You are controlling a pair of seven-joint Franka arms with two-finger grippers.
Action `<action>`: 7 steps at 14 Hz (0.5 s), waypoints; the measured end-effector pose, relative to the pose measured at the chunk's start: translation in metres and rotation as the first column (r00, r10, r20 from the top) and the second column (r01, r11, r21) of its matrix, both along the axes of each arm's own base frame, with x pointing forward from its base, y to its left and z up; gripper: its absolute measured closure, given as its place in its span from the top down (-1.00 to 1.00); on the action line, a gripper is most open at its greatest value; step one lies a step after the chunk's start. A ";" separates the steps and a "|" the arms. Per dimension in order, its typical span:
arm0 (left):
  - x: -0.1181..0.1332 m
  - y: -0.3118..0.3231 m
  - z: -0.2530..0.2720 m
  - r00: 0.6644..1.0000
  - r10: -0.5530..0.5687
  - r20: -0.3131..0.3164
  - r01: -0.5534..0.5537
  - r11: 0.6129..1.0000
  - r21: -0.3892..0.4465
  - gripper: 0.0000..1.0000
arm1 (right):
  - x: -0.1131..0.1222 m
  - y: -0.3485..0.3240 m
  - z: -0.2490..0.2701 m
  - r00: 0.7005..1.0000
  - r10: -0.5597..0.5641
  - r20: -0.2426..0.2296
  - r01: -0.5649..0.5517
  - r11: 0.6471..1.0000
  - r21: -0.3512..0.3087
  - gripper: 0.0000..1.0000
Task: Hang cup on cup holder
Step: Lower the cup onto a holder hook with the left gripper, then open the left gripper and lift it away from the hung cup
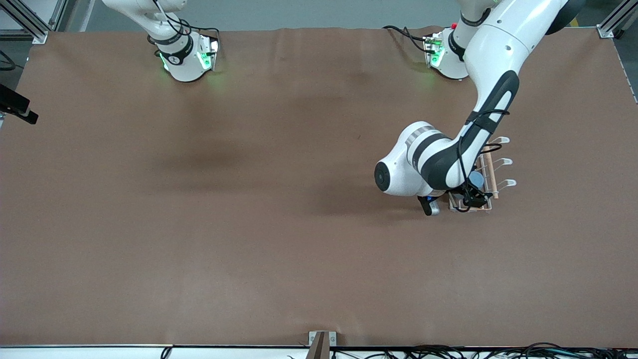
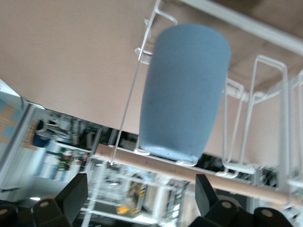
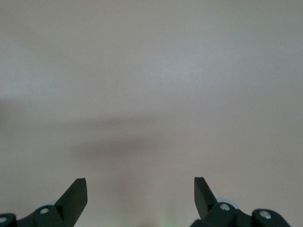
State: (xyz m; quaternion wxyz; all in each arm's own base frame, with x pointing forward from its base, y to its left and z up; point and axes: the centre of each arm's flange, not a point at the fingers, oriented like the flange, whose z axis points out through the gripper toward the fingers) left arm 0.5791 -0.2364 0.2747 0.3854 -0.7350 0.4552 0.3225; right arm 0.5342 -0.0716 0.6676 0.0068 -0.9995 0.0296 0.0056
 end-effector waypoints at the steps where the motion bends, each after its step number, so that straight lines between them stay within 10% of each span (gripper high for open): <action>1: 0.006 -0.002 0.011 0.997 0.062 0.046 -0.060 0.997 -0.043 1.00 | 0.001 0.000 -0.001 1.000 0.000 0.000 0.000 1.000 0.000 0.99; 4: 0.033 -0.005 0.065 0.937 0.294 0.189 -0.249 0.941 -0.230 1.00 | 0.003 0.002 -0.004 1.000 0.004 -0.001 -0.004 1.000 0.000 0.99; 7: 0.058 0.017 0.124 0.794 0.512 0.328 -0.388 0.842 -0.374 1.00 | 0.004 0.007 -0.010 1.000 0.013 -0.011 -0.013 1.000 0.001 0.99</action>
